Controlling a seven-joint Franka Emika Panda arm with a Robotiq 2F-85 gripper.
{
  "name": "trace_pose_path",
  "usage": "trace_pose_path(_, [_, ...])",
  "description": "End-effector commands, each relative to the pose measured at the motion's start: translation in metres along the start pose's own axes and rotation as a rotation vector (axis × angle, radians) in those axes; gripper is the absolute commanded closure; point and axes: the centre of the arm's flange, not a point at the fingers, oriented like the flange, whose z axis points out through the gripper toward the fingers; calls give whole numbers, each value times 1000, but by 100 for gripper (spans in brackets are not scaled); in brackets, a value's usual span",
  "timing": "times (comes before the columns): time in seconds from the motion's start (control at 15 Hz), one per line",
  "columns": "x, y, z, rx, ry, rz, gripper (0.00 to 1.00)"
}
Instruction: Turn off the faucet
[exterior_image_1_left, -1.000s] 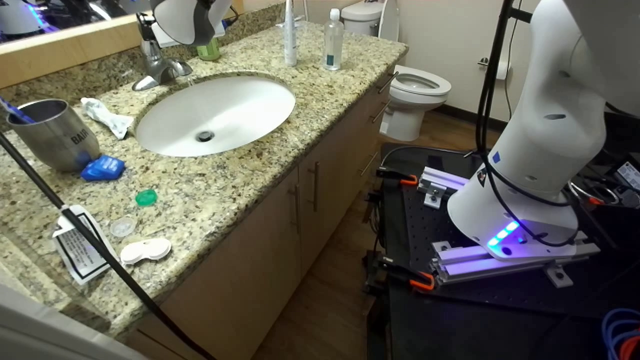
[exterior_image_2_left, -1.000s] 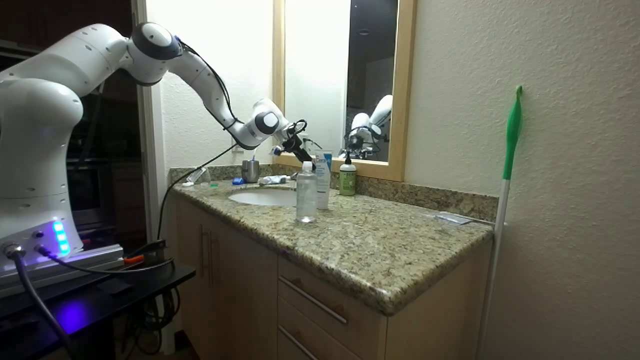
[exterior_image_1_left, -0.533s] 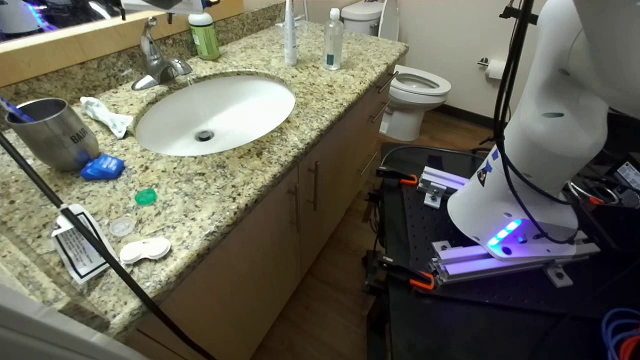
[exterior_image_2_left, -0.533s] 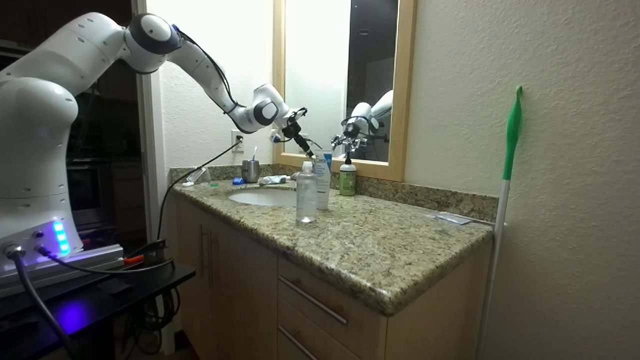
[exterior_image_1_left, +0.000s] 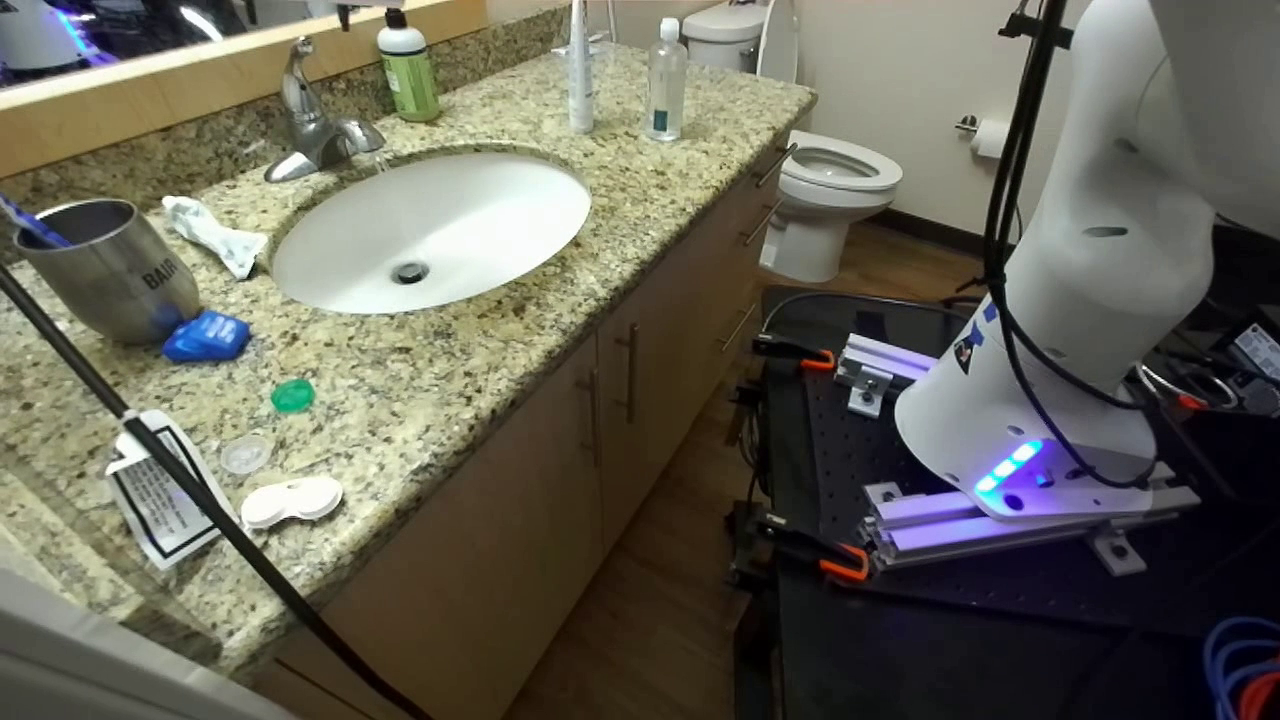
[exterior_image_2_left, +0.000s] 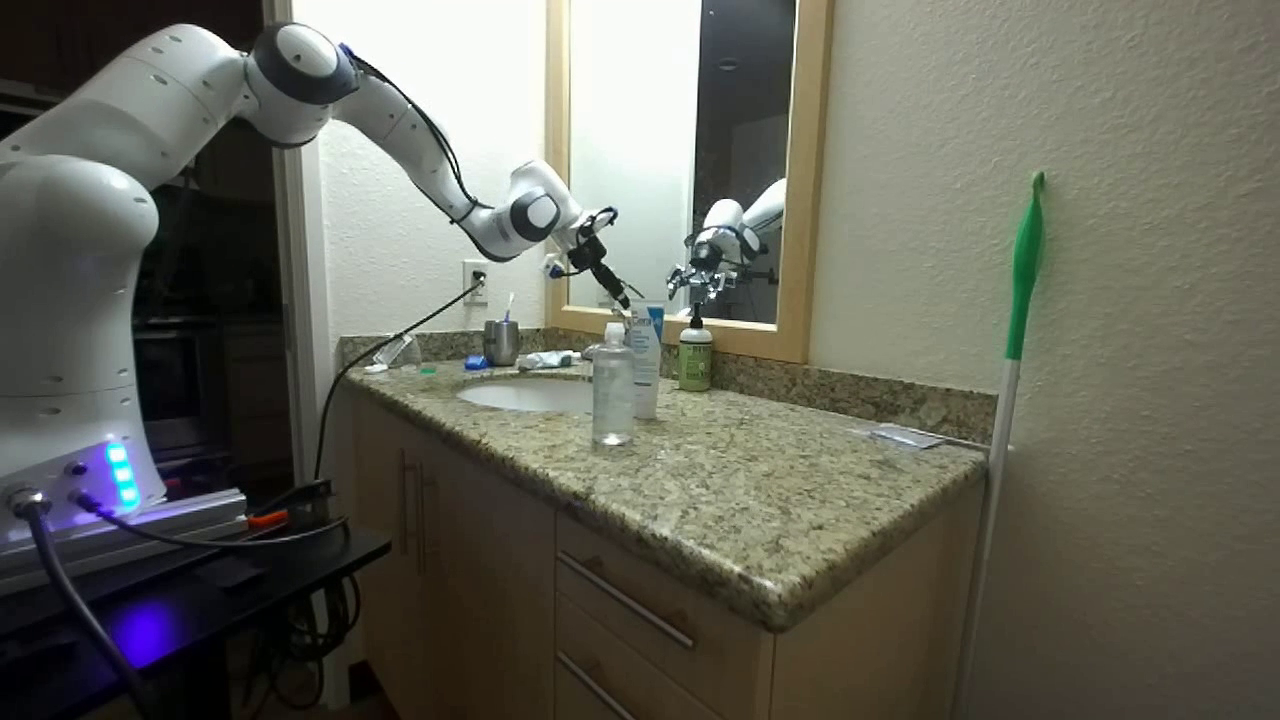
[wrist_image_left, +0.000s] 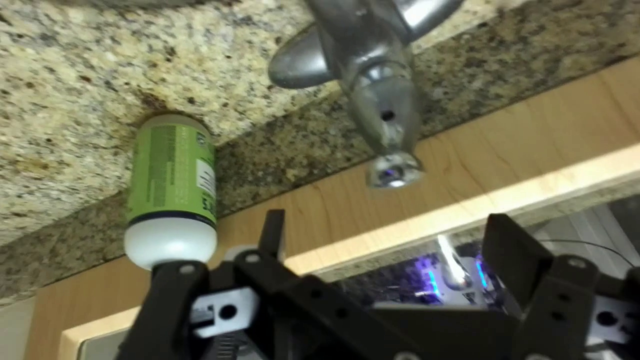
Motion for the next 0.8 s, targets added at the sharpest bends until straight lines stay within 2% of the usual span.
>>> trace_pose_path(0.0, [-3, 7, 8, -39, -7, -9, 0])
trace_pose_path(0.13, [-8, 15, 19, -81, -4, -17, 0])
trace_pose_path(0.33, [-8, 13, 19, -85, -1, -21, 0])
trace_pose_path(0.47, [-15, 15, 28, -116, -62, -21, 0])
trace_pose_path(0.73, [-21, 22, 33, -133, -111, -36, 0])
